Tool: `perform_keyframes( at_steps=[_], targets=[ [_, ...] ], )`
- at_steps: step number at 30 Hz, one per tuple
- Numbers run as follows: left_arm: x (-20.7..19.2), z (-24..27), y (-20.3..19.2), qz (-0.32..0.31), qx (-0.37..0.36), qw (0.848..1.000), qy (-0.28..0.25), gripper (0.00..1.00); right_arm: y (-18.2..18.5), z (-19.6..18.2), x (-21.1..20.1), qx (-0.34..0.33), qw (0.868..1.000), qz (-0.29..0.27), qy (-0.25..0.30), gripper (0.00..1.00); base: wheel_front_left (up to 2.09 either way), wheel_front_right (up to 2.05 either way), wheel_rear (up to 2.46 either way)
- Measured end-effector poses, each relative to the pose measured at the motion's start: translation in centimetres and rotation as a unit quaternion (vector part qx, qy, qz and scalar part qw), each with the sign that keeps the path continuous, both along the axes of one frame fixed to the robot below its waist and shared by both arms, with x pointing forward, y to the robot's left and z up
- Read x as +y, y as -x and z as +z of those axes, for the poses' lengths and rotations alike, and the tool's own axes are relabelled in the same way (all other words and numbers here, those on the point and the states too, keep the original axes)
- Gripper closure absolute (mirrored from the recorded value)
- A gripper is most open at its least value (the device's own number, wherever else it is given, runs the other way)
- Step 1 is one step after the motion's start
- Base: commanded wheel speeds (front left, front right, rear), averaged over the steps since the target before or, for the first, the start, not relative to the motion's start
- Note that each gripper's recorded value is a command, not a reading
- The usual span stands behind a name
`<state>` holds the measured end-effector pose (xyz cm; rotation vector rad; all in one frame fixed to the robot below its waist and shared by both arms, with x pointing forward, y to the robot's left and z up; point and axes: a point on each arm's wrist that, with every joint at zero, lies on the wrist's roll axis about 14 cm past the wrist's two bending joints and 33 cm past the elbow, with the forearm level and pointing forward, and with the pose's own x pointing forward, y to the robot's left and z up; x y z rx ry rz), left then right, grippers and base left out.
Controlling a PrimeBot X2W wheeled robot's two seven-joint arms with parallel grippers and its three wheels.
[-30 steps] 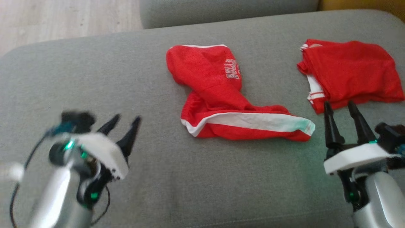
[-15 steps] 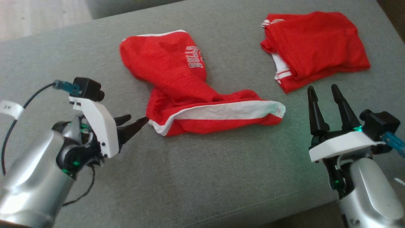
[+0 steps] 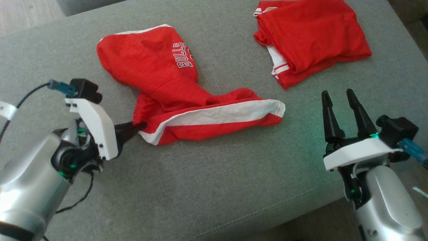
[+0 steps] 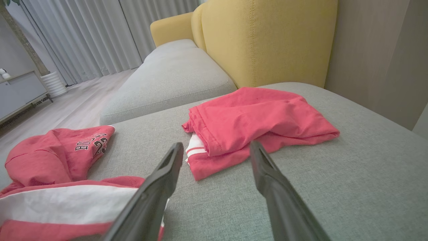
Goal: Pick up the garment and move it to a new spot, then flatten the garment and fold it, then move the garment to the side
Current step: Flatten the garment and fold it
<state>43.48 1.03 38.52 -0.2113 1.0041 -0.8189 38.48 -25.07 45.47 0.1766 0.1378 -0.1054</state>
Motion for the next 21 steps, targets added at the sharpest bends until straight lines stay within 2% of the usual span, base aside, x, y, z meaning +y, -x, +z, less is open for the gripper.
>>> perform_keyframes(
  at_steps=[1, 8, 21],
  targets=[
    [0.0, 0.0, 0.0, 0.000, 0.000, 1.000, 0.000, 1.00, 0.0, 0.0, 0.0, 0.000, 1.000, 0.000, 0.000, 0.00, 0.00, 0.00, 0.00],
    [2.0, 1.0, -0.2, 0.031, -0.002, 1.000, -0.001, 1.00, -0.8, 0.4, 1.5, -0.008, 1.000, 0.022, -0.005, 0.00, 0.00, 0.00, 0.00],
    [10.5, 0.7, 0.7, 0.145, 0.013, 0.988, -0.041, 1.00, -2.6, 1.6, 5.3, -0.028, 0.996, 0.080, -0.011, 0.00, 0.00, 0.00, 0.00]
  ],
)
